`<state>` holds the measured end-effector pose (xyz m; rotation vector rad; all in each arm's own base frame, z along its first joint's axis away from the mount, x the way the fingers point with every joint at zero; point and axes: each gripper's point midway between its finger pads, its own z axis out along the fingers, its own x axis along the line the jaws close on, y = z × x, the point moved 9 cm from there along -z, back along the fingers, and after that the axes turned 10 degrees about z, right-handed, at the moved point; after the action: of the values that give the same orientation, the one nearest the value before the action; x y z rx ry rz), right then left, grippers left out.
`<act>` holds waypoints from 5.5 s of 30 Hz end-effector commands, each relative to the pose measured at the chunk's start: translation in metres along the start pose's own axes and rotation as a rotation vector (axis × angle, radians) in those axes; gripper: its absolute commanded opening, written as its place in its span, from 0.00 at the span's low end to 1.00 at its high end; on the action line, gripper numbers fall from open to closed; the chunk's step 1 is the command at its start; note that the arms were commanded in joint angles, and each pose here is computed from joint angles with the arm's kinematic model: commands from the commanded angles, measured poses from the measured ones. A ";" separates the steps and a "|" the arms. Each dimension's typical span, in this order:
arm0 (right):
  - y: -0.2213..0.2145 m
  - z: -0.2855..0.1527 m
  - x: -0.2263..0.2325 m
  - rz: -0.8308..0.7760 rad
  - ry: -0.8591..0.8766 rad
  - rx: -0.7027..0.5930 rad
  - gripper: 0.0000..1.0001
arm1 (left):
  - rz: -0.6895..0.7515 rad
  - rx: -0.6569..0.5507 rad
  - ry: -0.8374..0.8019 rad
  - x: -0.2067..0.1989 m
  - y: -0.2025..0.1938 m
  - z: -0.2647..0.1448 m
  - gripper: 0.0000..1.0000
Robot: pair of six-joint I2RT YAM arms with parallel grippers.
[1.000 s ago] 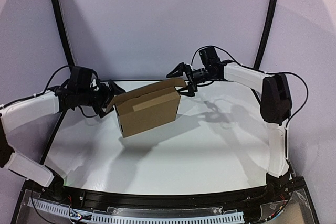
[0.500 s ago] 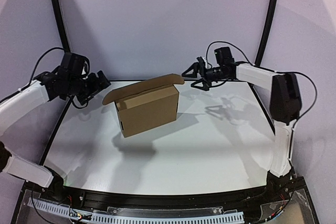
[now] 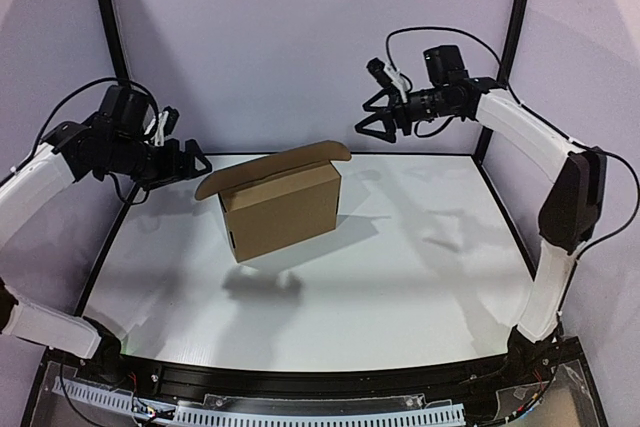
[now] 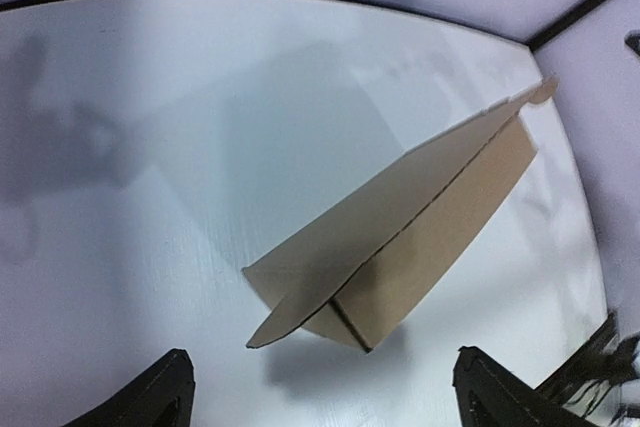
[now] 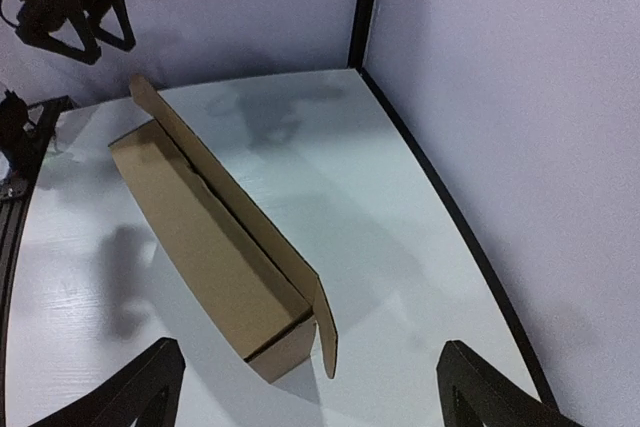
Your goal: Fold the paper box
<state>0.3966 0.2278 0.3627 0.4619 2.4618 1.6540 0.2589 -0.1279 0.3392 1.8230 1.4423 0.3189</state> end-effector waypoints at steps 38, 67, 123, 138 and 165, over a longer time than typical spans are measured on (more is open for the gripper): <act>-0.027 0.088 0.001 0.041 -0.115 0.303 0.11 | 0.182 0.224 0.120 -0.012 0.019 0.044 0.12; -0.006 0.133 0.061 0.613 -0.365 0.145 0.00 | -0.258 0.119 0.159 -0.021 0.037 0.080 0.01; -0.090 0.134 0.092 0.547 -0.197 0.161 0.00 | -0.217 0.179 0.073 -0.029 -0.039 0.117 0.01; -0.146 0.140 0.108 0.508 -0.191 0.133 0.00 | -0.221 0.167 0.071 -0.027 -0.102 0.133 0.01; -0.152 0.118 0.117 0.514 -0.244 0.211 0.00 | -0.149 0.223 0.187 -0.026 -0.115 0.067 0.01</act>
<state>0.3360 0.3036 0.2508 1.1859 2.0412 1.6675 0.2497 -0.1778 0.2724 1.4805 1.6436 0.4686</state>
